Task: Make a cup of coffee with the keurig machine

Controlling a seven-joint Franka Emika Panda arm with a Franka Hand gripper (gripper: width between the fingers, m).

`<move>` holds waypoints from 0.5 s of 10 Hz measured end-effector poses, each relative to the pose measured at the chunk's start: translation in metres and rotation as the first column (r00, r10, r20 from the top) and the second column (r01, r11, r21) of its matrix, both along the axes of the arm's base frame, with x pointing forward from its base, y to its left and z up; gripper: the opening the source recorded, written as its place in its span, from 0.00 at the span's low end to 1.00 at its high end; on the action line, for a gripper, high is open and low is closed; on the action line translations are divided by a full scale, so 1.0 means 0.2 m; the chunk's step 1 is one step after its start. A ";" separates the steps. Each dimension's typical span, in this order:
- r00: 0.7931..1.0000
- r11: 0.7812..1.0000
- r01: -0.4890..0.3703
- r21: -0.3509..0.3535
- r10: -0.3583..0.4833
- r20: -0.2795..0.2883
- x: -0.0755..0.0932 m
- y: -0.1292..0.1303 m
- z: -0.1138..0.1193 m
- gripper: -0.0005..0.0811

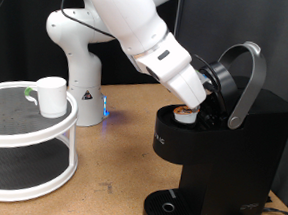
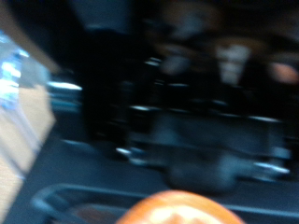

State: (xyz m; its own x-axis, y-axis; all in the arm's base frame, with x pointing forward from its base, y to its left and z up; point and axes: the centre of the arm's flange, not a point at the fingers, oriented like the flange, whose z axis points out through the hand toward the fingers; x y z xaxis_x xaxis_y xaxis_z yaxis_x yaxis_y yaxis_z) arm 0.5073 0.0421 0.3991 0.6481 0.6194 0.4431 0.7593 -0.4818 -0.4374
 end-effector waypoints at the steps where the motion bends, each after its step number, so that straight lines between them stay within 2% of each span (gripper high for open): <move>1: 0.999 1.000 0.018 0.014 -0.019 0.038 0.00 -0.03 0.01 0.99; 3: 0.997 0.998 0.043 0.035 -0.045 0.065 -0.01 -0.10 0.06 0.99; 5: 0.997 0.999 0.037 0.040 -0.040 0.069 -0.01 -0.10 0.05 0.99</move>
State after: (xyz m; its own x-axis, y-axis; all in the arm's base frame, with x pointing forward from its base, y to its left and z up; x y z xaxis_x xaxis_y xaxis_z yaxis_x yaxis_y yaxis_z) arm 0.5052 0.0220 0.4098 0.6380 0.5764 0.5106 0.7698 -0.4951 -0.4029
